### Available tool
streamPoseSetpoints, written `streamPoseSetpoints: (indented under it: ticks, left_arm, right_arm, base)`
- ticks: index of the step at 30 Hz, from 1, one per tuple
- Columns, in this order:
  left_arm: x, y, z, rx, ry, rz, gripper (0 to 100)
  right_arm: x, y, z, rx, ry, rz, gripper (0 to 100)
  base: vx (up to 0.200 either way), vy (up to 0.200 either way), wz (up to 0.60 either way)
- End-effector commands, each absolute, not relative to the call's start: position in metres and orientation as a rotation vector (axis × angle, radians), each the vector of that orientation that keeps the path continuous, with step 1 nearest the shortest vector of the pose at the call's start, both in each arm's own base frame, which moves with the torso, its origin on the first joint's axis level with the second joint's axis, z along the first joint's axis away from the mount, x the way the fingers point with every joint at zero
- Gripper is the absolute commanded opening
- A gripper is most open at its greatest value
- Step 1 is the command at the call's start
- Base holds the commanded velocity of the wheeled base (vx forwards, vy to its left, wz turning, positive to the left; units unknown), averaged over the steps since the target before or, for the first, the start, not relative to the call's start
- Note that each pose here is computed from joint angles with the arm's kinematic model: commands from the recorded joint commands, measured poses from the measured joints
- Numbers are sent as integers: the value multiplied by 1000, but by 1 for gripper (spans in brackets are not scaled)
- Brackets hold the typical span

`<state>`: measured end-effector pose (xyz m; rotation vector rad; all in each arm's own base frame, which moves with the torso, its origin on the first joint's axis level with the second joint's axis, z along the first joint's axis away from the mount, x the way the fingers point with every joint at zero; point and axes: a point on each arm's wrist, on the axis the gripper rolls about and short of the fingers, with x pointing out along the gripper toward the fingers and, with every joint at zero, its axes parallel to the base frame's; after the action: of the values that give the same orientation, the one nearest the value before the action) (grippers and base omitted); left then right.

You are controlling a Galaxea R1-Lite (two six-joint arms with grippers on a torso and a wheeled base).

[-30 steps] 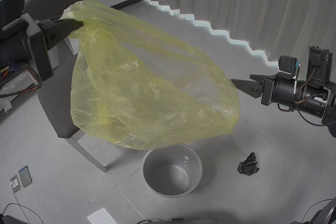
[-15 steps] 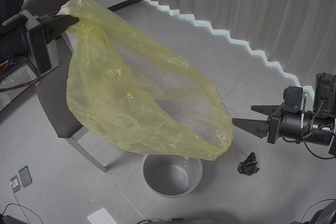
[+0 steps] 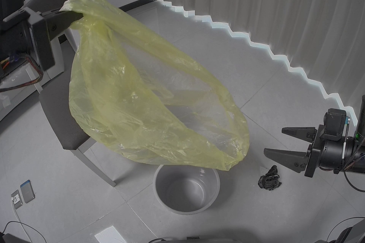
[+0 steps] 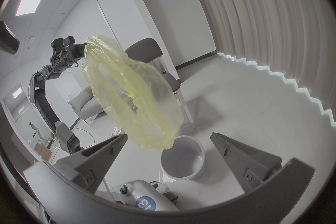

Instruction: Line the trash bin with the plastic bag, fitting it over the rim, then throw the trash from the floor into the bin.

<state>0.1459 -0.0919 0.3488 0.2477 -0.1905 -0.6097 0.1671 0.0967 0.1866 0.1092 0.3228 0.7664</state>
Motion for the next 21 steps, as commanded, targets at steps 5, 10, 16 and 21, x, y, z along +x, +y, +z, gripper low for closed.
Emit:
streamPoseSetpoints:
  ticks: [5,10,16,21]
  left_arm:
    - [145,-94,351,246,-201,-620,0]
    - [144,-95,351,251,-204,-633,0]
    - [144,-95,350,252,-201,-634,0]
    - [144,-96,349,253,-197,-636,0]
  right_arm:
    - [195,117,172,100,391,777,100]
    - [226,132,165,102,378,769,100]
    - [265,149,152,102,389,759,100]
    - [270,151,150,103,393,757,0]
  base:
    - [0,0,0]
    - [0,0,0]
    - [0,0,0]
    - [0,0,0]
